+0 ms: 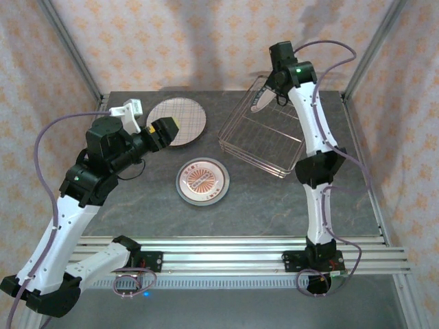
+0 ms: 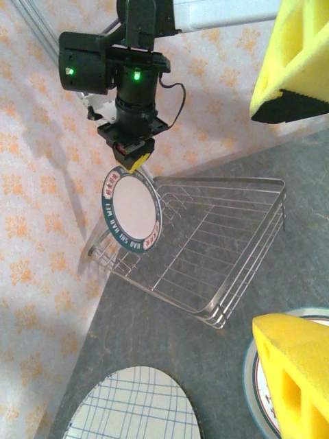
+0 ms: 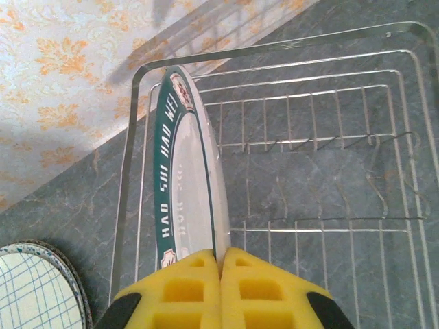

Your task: Unload the plates from the dish rack

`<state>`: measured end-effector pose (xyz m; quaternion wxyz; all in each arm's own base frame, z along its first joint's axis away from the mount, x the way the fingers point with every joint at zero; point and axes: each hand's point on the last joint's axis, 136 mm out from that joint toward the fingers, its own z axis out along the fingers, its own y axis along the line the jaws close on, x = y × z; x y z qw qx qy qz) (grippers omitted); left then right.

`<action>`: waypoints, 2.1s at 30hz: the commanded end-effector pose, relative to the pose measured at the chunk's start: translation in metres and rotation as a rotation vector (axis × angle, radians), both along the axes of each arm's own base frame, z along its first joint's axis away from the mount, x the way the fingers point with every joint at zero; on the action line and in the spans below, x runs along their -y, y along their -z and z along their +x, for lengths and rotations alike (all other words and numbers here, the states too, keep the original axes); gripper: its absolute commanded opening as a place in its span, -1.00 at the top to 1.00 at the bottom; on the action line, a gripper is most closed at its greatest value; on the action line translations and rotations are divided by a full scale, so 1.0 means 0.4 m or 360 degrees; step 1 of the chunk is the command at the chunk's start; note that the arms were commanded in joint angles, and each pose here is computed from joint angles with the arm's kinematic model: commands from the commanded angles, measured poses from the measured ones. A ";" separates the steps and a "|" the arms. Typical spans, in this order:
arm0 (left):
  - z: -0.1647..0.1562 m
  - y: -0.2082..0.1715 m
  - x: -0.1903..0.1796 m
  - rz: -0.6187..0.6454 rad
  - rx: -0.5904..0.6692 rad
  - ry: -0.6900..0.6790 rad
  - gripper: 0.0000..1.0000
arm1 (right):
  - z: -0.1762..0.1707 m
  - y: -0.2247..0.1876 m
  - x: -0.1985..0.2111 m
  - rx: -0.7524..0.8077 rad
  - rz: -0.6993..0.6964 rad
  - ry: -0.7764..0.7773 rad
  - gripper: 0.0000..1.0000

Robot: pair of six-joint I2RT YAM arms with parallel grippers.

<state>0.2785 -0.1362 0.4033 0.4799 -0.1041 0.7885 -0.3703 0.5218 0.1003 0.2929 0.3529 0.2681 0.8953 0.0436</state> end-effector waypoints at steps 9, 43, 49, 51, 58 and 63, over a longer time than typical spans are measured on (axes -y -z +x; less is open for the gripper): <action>0.045 -0.048 0.074 -0.0264 0.0028 0.0118 -0.50 | -0.149 -0.185 0.050 0.0141 -0.0007 -0.0053 1.00; 0.361 0.103 0.635 -0.0949 -0.0500 0.0542 -0.23 | -0.395 -0.342 0.140 0.0273 0.0831 -0.0177 1.00; 0.378 0.108 0.649 -0.0980 -0.0509 0.0541 0.00 | -0.394 -0.331 0.125 0.0261 0.0919 -0.0194 1.00; 0.380 0.112 0.651 -0.0983 -0.0519 0.0543 0.03 | -0.391 -0.325 0.120 0.0260 0.0953 -0.0197 1.00; 0.382 0.120 0.654 -0.0986 -0.0532 0.0543 0.15 | -0.386 -0.304 0.106 0.0252 0.1029 -0.0201 1.00; 0.381 0.125 0.653 -0.0980 -0.0543 0.0545 0.30 | -0.380 -0.299 0.100 0.0260 0.1058 -0.0213 1.00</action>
